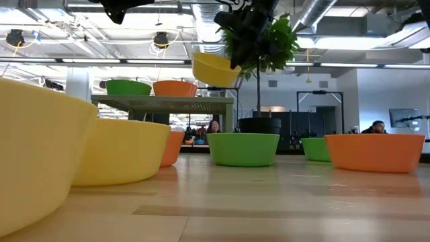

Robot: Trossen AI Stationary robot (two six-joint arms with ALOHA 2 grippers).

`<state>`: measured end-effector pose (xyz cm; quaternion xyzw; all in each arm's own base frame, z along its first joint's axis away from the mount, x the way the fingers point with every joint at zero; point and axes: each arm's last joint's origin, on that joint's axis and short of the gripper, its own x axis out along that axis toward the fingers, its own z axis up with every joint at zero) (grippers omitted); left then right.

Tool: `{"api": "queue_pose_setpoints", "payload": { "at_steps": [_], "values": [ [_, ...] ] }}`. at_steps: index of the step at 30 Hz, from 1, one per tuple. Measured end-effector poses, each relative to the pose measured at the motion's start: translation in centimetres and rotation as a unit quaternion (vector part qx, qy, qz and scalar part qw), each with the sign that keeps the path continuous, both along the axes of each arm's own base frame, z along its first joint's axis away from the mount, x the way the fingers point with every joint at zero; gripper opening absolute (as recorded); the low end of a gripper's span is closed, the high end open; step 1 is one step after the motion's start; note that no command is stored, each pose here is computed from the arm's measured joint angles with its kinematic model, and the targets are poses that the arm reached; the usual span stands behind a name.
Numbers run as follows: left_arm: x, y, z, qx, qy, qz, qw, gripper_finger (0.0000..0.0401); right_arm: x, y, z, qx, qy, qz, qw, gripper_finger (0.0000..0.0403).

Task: Pick & Place Mini bowls
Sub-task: Put the yellow bowl on the shelf

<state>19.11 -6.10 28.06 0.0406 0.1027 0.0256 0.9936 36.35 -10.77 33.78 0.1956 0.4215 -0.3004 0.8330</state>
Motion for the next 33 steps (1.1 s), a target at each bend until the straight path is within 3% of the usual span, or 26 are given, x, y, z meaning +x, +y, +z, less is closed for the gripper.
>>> {"api": "queue_pose_setpoints", "payload": {
  "at_steps": [5, 10, 23, 33],
  "values": [
    [0.0, 0.0, 0.0, 0.000, 0.000, 0.000, 1.000, 0.0092, 0.9, 1.5, -0.9, 0.001, 0.016, 0.020, 1.000, 0.0007],
    [0.0, 0.0, 0.0, -0.001, -0.002, 0.000, 1.000, 0.0092, 0.8, 1.5, -0.6, -0.026, 0.015, 0.004, 1.000, 0.0002],
    [0.1, 0.0, 0.2, -0.004, -0.010, 0.000, 1.000, 0.0092, 1.7, 0.9, -3.1, 0.007, 0.042, -0.010, 0.999, 0.0006],
    [0.1, 0.0, 0.2, -0.006, -0.010, 0.000, 1.000, 0.0092, 2.0, 0.7, -3.4, 0.004, 0.041, -0.011, 0.999, 0.0024]
  ]
}}
